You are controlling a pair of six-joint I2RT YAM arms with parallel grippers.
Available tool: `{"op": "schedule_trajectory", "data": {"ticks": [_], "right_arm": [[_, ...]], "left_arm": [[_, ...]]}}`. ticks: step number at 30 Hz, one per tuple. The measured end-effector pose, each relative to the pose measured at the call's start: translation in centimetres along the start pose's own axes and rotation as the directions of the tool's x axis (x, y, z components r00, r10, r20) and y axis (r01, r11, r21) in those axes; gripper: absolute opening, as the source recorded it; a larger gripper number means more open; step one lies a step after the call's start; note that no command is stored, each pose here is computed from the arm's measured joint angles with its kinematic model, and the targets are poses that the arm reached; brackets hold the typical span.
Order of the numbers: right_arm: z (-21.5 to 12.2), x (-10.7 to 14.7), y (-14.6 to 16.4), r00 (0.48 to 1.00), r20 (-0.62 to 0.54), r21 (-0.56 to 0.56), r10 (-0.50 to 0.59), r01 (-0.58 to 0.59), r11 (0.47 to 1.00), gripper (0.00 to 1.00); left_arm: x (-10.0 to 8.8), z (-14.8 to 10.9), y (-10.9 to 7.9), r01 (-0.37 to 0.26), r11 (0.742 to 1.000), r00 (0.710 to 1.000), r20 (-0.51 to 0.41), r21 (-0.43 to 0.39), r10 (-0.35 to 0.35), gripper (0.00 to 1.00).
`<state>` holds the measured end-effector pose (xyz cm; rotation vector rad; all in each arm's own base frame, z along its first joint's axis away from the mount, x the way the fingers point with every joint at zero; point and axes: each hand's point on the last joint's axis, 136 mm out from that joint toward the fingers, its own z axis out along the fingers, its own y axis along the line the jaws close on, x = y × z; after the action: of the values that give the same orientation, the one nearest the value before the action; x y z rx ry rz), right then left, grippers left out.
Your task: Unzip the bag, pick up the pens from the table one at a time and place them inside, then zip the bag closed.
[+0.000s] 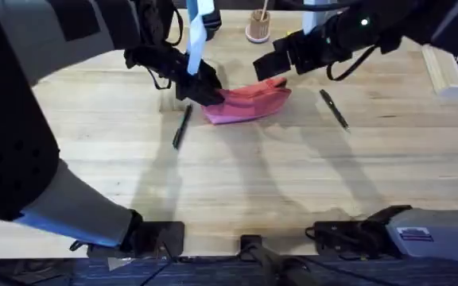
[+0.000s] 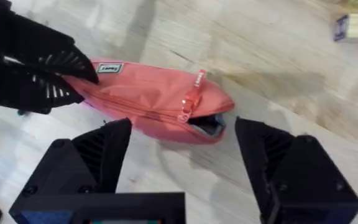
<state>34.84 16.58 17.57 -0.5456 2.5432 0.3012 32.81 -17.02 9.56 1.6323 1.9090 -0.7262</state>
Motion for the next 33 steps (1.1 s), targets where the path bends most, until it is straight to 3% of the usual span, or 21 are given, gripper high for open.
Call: {"op": "schedule_trajectory", "data": {"ticks": [24, 33], "right_arm": [[3.9, 1.2, 0.3, 0.996, -0.088, -0.047, 0.0, -0.004, 0.999, 0.995], [4.9, 0.6, 0.2, 0.998, -0.07, -0.047, -0.002, -0.001, 0.999, 0.996]], "left_arm": [[0.0, 0.0, 0.0, 0.001, 1.0, 1.0, 0.0, 0.001, -0.001, 0.042], [0.0, 0.0, 0.0, 0.001, 1.0, 1.0, -0.001, 0.0, -0.001, 0.042]]}}
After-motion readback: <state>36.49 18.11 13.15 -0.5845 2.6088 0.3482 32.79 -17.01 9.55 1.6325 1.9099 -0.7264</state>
